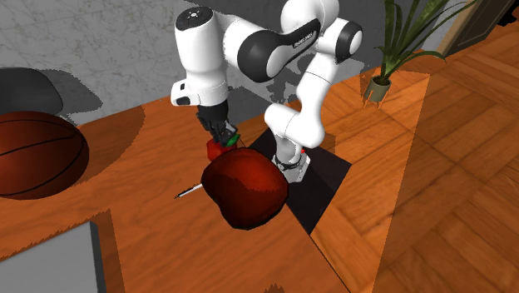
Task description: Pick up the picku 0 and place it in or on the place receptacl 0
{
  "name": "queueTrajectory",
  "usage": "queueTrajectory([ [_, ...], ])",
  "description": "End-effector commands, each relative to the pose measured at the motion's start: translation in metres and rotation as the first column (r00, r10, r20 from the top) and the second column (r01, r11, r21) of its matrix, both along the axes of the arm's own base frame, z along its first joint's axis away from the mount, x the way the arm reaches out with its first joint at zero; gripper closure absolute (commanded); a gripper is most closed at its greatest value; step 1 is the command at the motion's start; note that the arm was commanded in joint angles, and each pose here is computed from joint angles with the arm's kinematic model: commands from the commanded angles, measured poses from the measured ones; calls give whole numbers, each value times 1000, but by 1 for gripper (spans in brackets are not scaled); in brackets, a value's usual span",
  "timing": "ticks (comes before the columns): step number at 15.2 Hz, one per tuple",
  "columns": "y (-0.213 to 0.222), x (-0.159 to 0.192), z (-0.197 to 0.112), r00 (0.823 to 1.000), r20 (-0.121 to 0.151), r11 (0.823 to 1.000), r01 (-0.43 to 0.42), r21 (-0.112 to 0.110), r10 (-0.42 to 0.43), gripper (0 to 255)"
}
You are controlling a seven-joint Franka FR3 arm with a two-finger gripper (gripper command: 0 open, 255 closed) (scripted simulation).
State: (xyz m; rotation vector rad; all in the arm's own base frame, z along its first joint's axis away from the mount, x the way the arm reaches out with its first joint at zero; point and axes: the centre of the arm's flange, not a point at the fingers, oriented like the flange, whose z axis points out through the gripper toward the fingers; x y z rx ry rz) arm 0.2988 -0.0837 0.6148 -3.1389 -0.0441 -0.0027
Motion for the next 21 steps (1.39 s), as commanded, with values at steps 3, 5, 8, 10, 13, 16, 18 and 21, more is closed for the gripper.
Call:
queueTrajectory([
  [3, 0, 1, 19, 1000, -1, 1000, 0, 0, 0, 255],
  [5, 0, 1, 30, 1000, -1, 1000, 0, 0, 0, 255],
  [8, 0, 1, 45, 1000, -1, 1000, 0, 0, 0, 255],
  [10, 0, 1, 56, 1000, -1, 1000, 0, 0, 0, 255],
  [13, 0, 1, 72, 1000, -1, 1000, 0, 0, 0, 255],
  [16, 0, 1, 88, 1000, -1, 1000, 0, 0, 0, 255],
  [18, 0, 1, 98, 1000, -1, 1000, 0, 0, 0, 255],
  [21, 0, 1, 114, 1000, -1, 1000, 0, 0, 0, 255],
])
